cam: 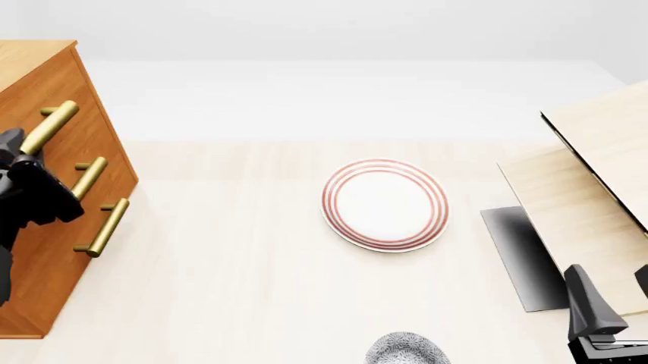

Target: Open the top drawer of the cabinet and put the bowl in it.

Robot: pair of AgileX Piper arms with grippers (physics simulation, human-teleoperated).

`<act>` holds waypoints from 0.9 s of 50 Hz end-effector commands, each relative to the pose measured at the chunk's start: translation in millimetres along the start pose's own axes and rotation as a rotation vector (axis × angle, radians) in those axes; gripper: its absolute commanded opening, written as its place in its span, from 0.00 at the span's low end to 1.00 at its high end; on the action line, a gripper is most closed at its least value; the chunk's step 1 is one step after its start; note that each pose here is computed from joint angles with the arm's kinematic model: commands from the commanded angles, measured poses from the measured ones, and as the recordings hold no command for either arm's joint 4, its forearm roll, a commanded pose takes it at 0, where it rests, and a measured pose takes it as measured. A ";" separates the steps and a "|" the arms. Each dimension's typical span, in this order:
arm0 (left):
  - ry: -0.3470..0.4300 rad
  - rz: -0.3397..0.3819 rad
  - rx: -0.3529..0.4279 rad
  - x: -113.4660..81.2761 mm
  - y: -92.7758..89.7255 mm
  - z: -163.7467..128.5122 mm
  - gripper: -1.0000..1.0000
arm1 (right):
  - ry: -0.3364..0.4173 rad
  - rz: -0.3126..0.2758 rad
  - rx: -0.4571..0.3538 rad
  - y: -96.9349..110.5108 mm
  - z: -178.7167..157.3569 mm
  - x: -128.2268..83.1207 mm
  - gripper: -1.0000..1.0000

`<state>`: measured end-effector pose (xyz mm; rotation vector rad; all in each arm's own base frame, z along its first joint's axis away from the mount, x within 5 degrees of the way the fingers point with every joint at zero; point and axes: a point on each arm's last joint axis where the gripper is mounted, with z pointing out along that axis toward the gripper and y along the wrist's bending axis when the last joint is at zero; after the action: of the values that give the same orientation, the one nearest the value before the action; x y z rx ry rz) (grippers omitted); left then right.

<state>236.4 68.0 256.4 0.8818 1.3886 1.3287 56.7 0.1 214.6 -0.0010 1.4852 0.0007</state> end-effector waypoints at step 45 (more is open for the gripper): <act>-0.147 0.016 -0.005 -38.7 14.8 -11.5 0.00 | 0.000 0.000 0.000 0.0 -0.1 0.2 1.00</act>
<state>232.7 39.2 261.6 0.9961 1.3190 1.2610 56.7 0.1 214.6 -0.0010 1.4852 0.0007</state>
